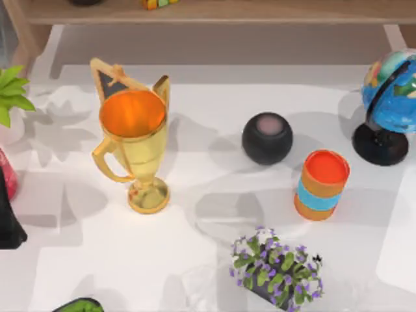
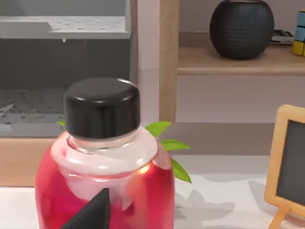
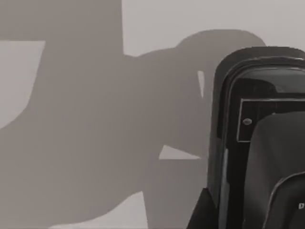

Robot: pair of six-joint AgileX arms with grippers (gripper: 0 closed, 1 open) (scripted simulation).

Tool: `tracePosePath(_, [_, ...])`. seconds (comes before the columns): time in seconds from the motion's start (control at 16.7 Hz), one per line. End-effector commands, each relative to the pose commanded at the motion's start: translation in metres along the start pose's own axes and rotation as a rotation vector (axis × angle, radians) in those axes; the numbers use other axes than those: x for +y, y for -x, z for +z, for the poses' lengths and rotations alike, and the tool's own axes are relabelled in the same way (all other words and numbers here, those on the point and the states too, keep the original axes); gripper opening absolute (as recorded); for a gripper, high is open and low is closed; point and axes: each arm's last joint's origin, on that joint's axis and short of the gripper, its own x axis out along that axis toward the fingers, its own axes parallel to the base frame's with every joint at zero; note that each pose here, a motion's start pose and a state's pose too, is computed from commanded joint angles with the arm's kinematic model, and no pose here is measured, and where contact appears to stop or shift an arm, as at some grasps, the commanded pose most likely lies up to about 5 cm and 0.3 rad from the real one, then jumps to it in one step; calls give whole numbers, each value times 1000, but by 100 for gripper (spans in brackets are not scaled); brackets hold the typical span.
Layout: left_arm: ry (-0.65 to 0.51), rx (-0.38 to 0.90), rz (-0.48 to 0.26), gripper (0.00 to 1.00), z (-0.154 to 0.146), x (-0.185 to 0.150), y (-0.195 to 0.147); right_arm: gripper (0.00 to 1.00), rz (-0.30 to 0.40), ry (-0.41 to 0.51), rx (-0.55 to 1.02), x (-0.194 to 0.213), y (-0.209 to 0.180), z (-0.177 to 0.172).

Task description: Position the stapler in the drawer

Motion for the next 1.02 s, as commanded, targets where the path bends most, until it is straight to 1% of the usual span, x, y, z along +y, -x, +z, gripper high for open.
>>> tracePosePath(0.18, [0, 0, 0, 100, 0, 0, 0, 0, 0, 0, 0, 0, 0, 0])
tracePosePath(0.96, [0, 0, 0, 100, 0, 0, 0, 98, 0, 0, 0, 0, 0, 0])
tracePosePath(1.02, [0, 0, 0, 100, 0, 0, 0, 100, 0, 0, 0, 0, 0, 0])
